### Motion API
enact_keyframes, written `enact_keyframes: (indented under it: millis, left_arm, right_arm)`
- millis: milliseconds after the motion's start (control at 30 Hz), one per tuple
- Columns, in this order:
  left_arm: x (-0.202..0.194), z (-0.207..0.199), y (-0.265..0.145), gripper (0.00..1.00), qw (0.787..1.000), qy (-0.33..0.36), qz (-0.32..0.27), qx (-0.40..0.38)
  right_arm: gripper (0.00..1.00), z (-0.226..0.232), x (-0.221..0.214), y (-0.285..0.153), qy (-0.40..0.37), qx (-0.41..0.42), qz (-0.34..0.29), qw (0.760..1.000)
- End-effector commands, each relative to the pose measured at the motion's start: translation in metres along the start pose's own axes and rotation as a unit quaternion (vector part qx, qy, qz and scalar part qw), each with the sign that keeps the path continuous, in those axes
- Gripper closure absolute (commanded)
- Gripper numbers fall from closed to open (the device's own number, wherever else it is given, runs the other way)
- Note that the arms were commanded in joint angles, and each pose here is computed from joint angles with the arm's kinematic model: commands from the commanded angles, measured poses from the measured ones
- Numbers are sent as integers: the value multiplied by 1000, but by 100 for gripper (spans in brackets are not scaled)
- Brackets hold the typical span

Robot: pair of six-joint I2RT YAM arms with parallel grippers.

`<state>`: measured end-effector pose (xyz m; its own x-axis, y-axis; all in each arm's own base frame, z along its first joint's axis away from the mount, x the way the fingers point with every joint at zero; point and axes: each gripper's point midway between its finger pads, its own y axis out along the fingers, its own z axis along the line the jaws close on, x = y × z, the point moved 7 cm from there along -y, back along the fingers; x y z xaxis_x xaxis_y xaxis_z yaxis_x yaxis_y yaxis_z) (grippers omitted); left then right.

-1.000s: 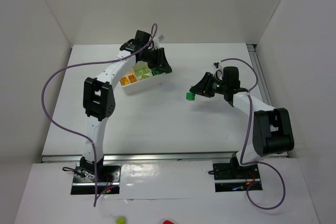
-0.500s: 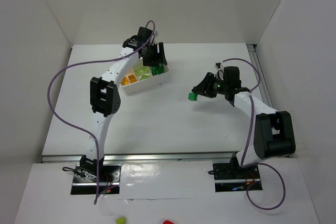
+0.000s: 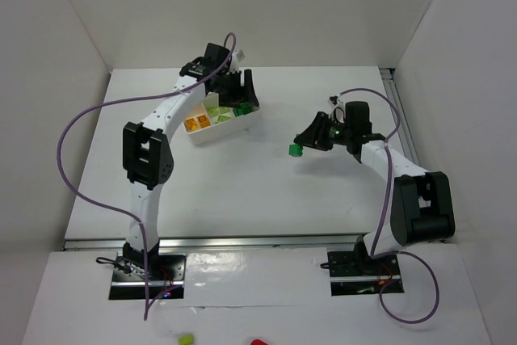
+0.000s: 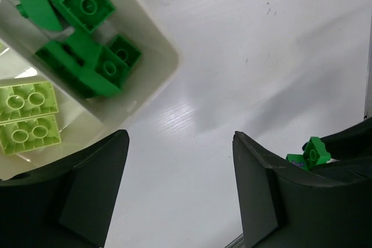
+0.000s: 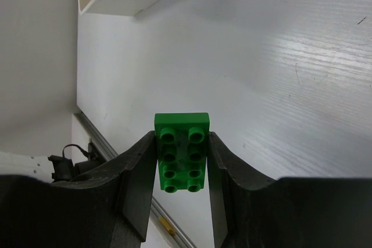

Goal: Sort the legos into containers by color

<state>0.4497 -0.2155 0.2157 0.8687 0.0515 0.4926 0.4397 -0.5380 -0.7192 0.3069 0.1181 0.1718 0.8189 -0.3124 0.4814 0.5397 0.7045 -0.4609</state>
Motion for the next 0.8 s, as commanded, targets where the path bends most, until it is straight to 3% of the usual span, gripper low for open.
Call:
enact_keyframes:
  millis: [0,267,400,433,500,533,633,767]
  left_arm:
    - [10,-4,-4,20,1000,8,-26,2]
    - [22,-9,1,20,999,22,-36,7]
    - [4,-39,-20,19,990,72,-7,-117]
    - [-4,-53,-28,17,976,91,11,-200]
    - [-26,-61,-32,11,950,88,57,-293]
    - [-35,-70,-40,11,920,81,91,-372]
    - [-57,-83,-40,11,881,76,126,-449]
    - [-76,-99,-34,11,851,89,150,-496]
  right_arm:
    - [90,16,17,-6,-33,28,-19,999]
    - [90,18,17,-10,-36,22,-21,999]
    - [90,22,16,-13,-40,35,-18,998]
    - [90,23,17,-15,-42,48,-17,998]
    - [90,31,23,-20,-55,76,-25,995]
    - [90,32,21,-23,-49,99,-17,994]
    - [90,45,23,-26,-69,149,-12,986]
    - [90,54,30,-27,-71,181,-7,981]
